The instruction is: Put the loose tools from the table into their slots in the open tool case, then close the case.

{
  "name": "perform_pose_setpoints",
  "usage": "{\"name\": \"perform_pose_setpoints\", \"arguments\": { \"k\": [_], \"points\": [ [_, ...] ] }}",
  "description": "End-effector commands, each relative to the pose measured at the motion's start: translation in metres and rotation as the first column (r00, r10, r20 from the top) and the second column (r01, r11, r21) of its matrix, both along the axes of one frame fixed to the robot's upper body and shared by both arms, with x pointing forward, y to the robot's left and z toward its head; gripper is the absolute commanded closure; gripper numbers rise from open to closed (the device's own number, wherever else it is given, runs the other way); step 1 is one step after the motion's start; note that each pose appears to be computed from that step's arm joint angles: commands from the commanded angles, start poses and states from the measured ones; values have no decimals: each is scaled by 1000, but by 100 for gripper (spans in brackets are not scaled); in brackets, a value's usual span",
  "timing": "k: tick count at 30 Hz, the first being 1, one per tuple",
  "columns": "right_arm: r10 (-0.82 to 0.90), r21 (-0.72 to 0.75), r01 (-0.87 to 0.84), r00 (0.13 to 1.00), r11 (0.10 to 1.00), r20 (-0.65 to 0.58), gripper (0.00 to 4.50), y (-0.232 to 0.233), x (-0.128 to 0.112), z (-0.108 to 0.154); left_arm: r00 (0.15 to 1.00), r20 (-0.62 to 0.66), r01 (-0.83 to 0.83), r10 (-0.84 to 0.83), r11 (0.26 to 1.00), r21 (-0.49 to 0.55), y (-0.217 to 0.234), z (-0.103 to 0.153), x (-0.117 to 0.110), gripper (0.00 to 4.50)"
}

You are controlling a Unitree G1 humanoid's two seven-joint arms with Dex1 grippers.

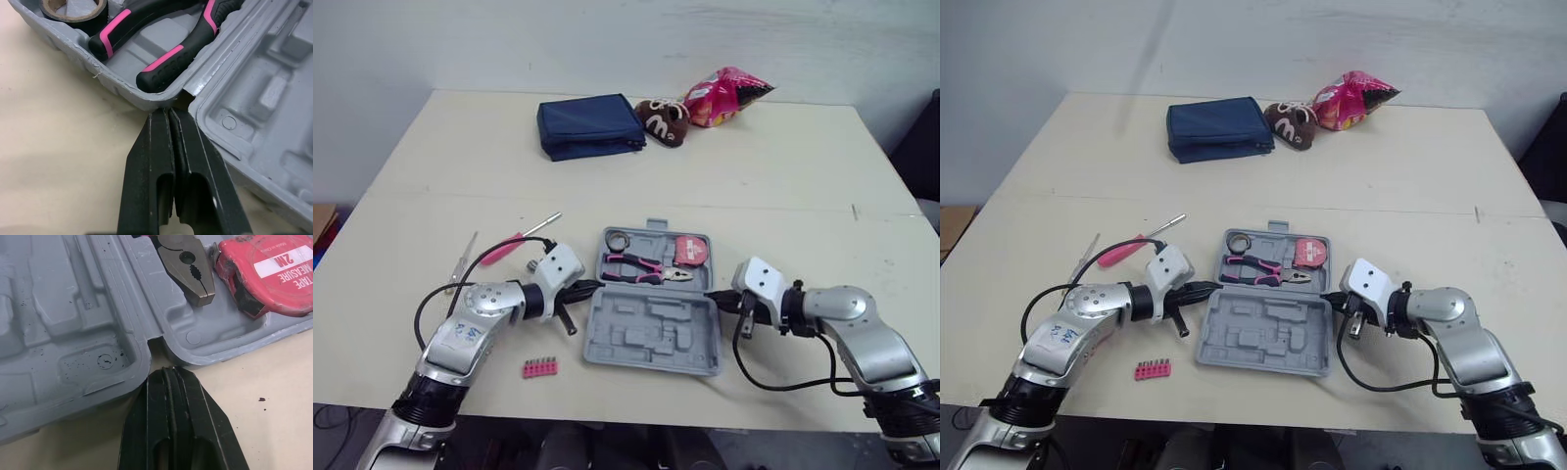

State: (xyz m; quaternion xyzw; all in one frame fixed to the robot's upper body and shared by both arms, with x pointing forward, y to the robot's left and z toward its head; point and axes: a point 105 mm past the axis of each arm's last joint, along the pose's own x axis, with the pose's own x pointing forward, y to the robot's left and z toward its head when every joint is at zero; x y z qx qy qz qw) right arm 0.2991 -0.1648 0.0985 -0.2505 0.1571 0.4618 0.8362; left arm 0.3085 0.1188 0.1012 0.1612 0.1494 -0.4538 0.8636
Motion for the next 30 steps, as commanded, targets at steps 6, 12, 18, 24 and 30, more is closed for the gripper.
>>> {"name": "perform_pose_setpoints", "arguments": {
  "k": [6,12,18,24,30],
  "points": [
    [28,-5,-28,998,1000,63,450,-7,-6,18,999,41,23,-22,1000,-2,8,15,-5,445],
    [30,17,-33,990,999,138,450,-45,-33,59,995,36,93,-88,983,-161,37,58,-35,445],
    [-141,83,125,963,989,231,450,-117,-67,70,978,113,-160,175,979,-129,163,62,-46,445],
    [-306,17,315,906,949,292,154,-185,-92,70,880,158,-446,448,894,-51,266,58,-62,230],
    [-357,-56,386,892,921,278,0,-217,-117,62,725,172,-667,667,742,-65,333,61,-99,2]
  ]
}}
